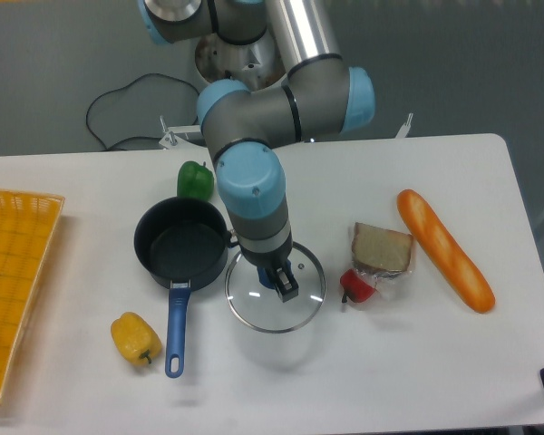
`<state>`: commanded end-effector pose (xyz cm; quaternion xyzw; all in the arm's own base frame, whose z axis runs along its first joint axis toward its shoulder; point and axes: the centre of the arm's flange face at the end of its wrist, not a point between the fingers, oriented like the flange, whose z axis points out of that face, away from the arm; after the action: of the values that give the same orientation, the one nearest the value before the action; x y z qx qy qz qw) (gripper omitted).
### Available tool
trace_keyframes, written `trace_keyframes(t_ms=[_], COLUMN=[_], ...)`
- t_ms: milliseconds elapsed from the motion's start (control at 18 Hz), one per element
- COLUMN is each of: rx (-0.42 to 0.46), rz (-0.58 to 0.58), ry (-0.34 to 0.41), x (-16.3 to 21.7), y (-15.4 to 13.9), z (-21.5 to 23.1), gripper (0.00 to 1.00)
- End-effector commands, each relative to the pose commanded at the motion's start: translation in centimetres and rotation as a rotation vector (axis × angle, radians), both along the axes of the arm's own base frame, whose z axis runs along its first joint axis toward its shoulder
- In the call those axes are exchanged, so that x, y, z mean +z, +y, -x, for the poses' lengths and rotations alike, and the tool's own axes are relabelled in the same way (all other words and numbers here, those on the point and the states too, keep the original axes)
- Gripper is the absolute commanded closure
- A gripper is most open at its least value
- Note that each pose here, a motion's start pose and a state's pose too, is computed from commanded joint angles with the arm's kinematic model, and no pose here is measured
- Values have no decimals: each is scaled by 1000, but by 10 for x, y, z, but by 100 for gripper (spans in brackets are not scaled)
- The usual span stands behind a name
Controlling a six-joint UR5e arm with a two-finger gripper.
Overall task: Place the lid on the table
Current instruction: 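Carry the glass lid away from the saucepan toward the bread, then lower the glass lid flat onto the table beside the saucepan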
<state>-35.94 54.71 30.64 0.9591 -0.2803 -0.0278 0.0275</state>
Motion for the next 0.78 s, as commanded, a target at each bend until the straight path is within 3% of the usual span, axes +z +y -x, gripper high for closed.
trace_keyframes(t_ms=[389,778], rx=[81,103], rz=[-6,14], ry=[3,-13], x=[-31,-51], y=[8,12], z=[5,6], gripper=[43,43])
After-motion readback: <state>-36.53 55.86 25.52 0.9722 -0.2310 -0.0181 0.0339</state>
